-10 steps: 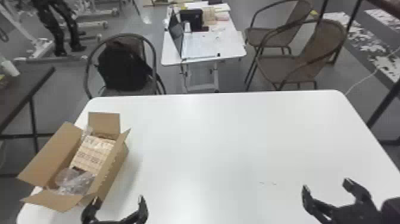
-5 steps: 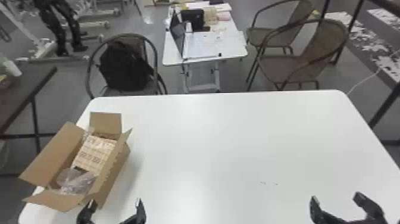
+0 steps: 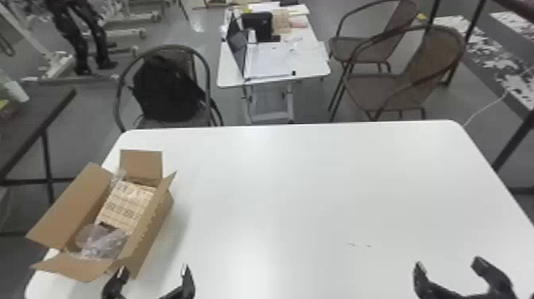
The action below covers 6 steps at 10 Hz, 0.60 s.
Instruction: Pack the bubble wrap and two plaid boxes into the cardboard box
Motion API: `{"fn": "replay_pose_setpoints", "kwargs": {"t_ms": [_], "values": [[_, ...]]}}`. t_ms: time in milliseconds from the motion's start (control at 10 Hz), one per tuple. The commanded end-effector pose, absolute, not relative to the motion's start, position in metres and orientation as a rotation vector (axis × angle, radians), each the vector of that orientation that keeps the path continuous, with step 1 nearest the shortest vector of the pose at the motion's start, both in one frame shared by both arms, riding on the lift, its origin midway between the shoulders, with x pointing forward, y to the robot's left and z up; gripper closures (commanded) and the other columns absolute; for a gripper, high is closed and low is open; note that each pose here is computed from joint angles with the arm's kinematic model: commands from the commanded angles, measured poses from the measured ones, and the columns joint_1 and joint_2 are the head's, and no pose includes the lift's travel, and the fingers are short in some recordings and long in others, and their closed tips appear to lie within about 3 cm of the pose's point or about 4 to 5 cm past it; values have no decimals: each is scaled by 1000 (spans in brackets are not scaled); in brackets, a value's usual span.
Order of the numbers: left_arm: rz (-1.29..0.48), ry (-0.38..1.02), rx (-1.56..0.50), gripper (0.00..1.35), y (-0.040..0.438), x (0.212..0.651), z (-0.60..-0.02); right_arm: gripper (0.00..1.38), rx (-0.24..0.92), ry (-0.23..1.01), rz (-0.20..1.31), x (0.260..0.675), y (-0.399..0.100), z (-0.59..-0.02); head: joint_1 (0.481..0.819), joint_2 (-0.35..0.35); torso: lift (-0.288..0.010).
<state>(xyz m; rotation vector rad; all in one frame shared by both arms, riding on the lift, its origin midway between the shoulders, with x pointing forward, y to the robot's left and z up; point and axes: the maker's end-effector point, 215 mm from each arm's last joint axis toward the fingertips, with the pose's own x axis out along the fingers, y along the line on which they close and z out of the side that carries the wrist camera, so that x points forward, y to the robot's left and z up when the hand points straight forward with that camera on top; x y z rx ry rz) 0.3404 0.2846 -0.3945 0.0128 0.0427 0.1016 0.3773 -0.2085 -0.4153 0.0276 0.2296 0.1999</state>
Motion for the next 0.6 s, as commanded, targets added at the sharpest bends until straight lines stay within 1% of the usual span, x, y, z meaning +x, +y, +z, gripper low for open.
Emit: {"fn": "replay_pose_setpoints", "kwargs": {"t_ms": [0,500], "values": [[103,38,11,88,284,341,-393,225,26,228,202,378,-208,-415,695,122,-50],[102,19,18,88,285,345,-387,225,15,228,223,381,-205,-415,695,127,-50]]}}
